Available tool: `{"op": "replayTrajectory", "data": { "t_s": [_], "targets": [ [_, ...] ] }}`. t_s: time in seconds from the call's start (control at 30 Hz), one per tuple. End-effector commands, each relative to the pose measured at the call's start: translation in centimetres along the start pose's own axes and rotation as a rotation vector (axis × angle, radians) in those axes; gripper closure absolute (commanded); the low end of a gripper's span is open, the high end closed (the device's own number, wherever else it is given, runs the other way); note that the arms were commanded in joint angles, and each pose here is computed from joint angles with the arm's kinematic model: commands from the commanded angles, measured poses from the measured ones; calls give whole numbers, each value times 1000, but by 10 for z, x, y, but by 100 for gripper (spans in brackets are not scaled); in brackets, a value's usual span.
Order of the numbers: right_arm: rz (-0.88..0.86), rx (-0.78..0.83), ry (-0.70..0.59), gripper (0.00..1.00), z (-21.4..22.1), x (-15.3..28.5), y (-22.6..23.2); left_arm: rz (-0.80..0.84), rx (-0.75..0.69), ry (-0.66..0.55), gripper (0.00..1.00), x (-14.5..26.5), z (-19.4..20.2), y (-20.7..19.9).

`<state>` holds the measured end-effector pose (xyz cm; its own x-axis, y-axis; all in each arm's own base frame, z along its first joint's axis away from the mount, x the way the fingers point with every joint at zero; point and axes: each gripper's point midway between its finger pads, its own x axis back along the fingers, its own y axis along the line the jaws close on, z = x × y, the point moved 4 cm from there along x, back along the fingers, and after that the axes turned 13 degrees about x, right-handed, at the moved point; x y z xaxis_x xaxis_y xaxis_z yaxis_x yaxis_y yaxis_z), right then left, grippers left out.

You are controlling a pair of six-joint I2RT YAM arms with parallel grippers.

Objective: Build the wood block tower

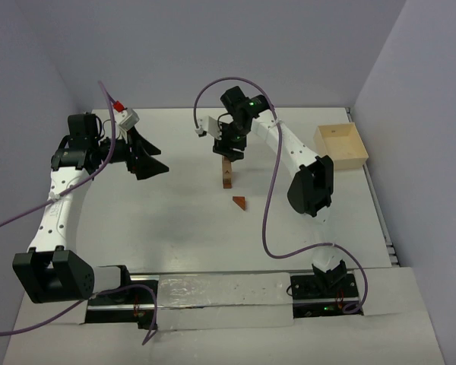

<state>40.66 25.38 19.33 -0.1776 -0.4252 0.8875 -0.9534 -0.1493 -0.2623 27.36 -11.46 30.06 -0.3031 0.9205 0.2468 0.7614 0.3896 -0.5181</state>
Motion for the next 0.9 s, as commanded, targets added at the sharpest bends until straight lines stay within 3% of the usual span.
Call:
{"op": "replayTrajectory", "data": {
  "t_s": [0.0, 0.87],
  "targets": [
    [-25, -4, 14, 53, -7, 3, 7, 24, -67, -21, 1, 5, -11, -16],
    [-57, -6, 42, 52, -2, -12, 12, 34, -72, -26, 1, 5, -15, -17]
  ]
}}
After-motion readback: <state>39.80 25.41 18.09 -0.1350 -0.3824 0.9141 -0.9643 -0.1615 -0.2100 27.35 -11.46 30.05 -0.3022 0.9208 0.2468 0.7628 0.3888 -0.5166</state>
